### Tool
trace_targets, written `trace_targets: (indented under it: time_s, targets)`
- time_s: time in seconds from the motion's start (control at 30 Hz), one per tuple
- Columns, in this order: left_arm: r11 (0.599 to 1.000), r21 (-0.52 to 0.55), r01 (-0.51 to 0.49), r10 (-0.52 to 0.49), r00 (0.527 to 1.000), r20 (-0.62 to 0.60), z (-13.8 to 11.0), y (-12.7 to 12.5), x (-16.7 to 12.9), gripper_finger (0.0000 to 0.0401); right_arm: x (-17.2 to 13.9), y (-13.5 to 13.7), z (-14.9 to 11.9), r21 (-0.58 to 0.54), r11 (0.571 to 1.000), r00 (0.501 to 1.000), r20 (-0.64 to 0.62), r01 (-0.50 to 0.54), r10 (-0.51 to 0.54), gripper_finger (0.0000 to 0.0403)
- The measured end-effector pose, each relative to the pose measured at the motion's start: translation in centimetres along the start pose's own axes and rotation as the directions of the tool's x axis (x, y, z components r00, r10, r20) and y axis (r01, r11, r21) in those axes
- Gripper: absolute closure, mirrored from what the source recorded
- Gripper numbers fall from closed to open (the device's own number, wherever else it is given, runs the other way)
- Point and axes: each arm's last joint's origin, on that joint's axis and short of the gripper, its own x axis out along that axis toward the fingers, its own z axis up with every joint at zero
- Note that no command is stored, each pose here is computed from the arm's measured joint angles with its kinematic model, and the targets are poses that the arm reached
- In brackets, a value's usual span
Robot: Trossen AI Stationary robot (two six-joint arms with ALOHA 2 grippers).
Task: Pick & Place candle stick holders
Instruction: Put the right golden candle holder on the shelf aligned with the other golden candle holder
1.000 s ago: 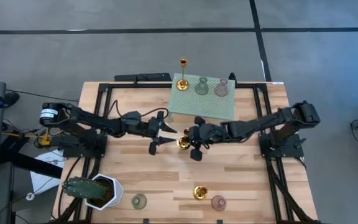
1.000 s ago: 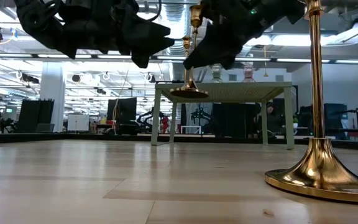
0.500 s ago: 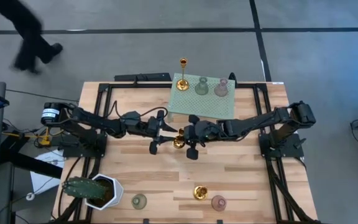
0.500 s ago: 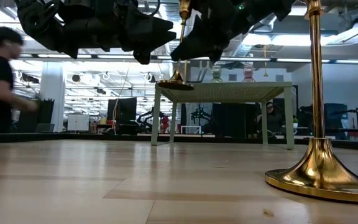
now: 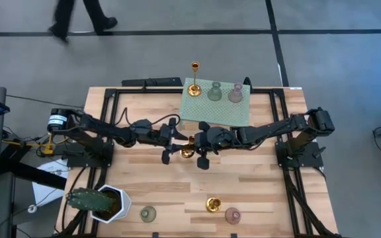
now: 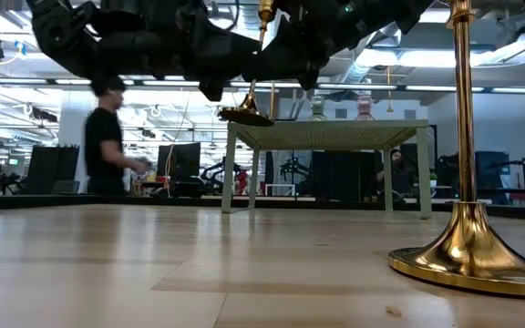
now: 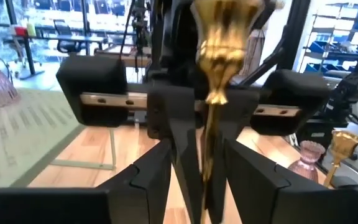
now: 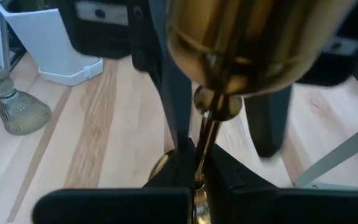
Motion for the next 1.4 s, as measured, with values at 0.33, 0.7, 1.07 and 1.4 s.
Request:
trace_targets:
  time_s: [0.33, 0.7, 1.07, 1.4]
  targets:
    - [0.999, -0.014, 0.04, -0.04, 0.999, -0.005, -0.2, 0.2, 2.1, 0.0269, -0.1, 0.3, -0.6, -0.014, 1.0, 0.999, -0.047, 0.0, 0.0, 0.0402]
    - [0.998, -0.009, 0.055, -0.055, 0.998, 0.012, 0.1, 0.2, 2.2, 0.0332, -0.1, 0.2, -0.5, -0.02, 1.0, 0.999, -0.049, 0.01, -0.011, 0.0401]
    - [0.998, 0.026, 0.057, -0.057, 0.998, 0.013, 0.2, 0.2, 2.2, 0.0385, 0.0, 0.3, -0.5, -0.016, 1.0, 0.999, -0.046, -0.001, 0.0, 0.0398]
    - [0.998, 0.037, 0.045, -0.045, 0.999, 0.0, 0.0, 0.2, 2.2, 0.0386, -0.3, 0.2, -0.7, -0.024, 1.0, 0.996, -0.086, 0.004, -0.006, 0.0369]
